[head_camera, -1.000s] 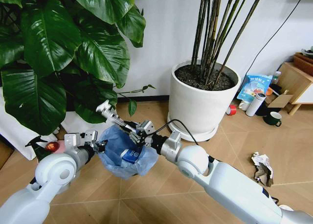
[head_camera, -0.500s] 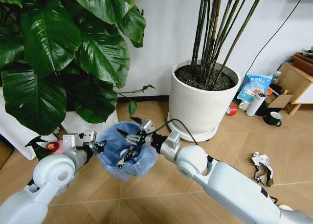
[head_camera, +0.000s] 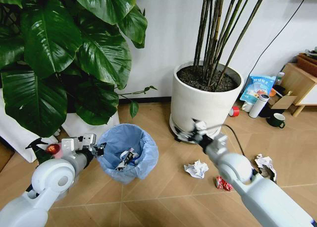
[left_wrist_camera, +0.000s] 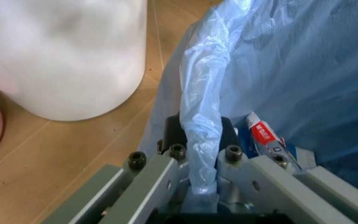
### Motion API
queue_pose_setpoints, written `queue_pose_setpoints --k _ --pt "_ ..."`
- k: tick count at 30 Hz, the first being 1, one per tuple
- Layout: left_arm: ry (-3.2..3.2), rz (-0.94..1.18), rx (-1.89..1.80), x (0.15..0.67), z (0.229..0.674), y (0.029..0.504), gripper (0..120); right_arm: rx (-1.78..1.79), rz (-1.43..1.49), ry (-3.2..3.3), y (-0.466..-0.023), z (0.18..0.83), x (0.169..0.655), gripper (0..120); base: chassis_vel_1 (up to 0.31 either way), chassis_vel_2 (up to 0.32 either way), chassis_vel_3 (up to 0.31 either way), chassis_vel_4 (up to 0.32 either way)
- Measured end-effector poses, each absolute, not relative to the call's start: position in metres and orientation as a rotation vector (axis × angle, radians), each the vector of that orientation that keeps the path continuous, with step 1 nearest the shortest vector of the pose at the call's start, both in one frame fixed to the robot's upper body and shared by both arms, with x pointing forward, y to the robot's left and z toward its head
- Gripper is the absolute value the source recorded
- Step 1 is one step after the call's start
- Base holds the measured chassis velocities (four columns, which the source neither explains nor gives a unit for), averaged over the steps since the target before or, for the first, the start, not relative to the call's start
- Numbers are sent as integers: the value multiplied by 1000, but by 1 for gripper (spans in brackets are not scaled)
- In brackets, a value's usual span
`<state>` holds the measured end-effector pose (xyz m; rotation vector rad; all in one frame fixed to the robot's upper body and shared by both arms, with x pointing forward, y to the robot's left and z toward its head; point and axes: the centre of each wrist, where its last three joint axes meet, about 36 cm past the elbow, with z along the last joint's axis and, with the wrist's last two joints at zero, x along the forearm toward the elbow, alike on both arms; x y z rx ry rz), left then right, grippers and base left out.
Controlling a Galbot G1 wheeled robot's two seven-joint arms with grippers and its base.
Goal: Pick up the trash bin and place the garbage on the floor into it.
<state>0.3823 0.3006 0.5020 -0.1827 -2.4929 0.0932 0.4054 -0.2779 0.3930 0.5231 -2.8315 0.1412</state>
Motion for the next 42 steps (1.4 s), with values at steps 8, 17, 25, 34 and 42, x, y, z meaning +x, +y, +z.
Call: queue_pose_setpoints --k 8,17,25,34,42 --pt "-2484 88 -193 378 497 296 0 342 101 -2684 -319 315 375 100 0 0 0 0" --pt "-2483 82 -196 376 495 295 0 375 72 -2614 -311 243 372 100 0 0 0 0" --pt "-2484 71 -189 372 493 296 0 384 0 -2595 -280 215 390 100 0 0 0 0" --pt "-2489 72 -192 371 494 295 0 365 -37 -2527 -279 192 392 100 0 0 0 0" --pt "-2494 73 -193 371 496 295 0 348 -70 -2492 -274 176 398 75 0 0 0 0"
